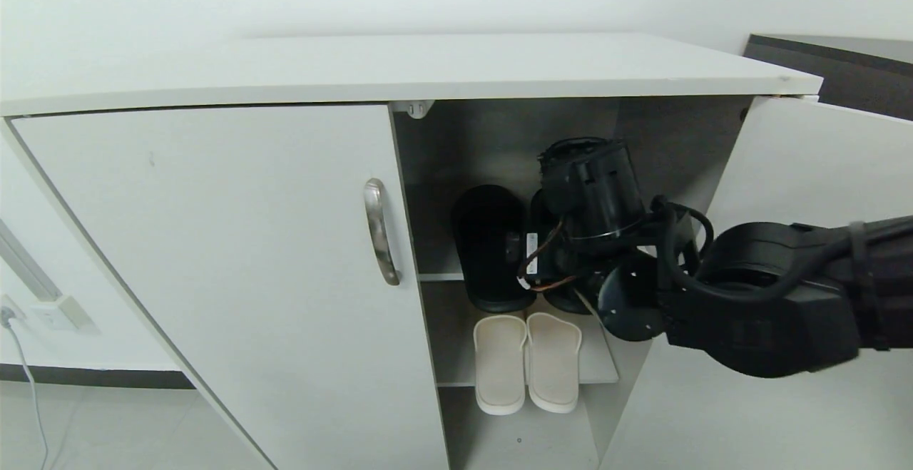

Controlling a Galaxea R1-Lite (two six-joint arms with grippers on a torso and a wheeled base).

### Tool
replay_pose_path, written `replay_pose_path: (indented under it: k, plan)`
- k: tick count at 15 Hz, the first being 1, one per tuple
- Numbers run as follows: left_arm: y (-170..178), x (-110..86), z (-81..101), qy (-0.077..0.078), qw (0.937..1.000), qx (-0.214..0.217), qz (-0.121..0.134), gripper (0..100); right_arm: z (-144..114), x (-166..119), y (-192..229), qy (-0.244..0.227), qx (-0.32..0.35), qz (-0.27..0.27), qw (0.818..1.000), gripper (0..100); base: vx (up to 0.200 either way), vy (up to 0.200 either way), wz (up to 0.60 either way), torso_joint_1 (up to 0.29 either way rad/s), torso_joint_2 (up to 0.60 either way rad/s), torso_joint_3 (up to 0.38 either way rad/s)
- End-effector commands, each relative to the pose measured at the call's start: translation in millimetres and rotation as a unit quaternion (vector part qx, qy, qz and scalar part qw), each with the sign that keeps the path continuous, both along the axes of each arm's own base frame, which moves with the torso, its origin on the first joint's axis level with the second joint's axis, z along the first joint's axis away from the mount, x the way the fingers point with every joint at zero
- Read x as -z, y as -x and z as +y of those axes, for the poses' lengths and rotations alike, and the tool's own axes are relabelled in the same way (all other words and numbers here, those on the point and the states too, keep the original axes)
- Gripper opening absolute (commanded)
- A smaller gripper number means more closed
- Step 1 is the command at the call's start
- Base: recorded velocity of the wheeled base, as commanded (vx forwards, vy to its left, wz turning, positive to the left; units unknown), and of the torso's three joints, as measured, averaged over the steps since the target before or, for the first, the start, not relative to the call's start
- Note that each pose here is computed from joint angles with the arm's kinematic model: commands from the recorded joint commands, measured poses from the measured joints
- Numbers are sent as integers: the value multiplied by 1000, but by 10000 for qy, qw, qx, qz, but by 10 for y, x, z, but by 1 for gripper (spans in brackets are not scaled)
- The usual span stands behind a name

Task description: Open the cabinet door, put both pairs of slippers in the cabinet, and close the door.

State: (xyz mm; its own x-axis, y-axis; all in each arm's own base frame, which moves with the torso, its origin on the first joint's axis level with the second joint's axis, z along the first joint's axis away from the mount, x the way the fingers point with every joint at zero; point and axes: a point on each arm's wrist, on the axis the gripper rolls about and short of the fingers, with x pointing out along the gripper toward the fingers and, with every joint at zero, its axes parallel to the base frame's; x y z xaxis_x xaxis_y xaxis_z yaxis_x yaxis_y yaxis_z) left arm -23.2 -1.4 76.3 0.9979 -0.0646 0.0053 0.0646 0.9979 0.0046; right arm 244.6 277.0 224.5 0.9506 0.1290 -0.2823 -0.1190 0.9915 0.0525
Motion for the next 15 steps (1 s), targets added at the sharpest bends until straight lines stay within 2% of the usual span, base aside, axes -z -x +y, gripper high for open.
replay_pose_path:
  k: [1, 4, 7, 8, 10, 15]
  plan:
    - [-1, -1, 0, -2, 10000, 6, 3, 0, -182, -128, 313, -179, -493, 25, 9986, 100, 0, 0, 0, 0, 0, 0]
    - [-1, -1, 0, -2, 10000, 6, 3, 0, -347, -11, 524, -396, -1125, 20, 9929, 100, 0, 0, 0, 0, 0, 0]
    - [-1, -1, -1, -9, 10000, 14, 3, 0, -455, 197, 621, -342, -1557, -121, 9871, 100, 0, 0, 0, 0, 0, 0]
    - [-1, -1, -1, -9, 10000, 14, 3, 0, -464, 239, 636, -347, -1621, -162, 9860, 0, 0, 0, 0, 0, 0, 0]
    - [-1, -1, -1, -9, 10000, 22, 3, 0, -489, 361, 696, -316, -1875, -225, 9815, 0, 0, 0, 0, 0, 0, 0]
    - [-1, -1, -1, -17, 10000, 29, 2, 0, -461, 410, 746, -361, -2054, -240, 9777, 0, 0, 0, 0, 0, 0, 0]
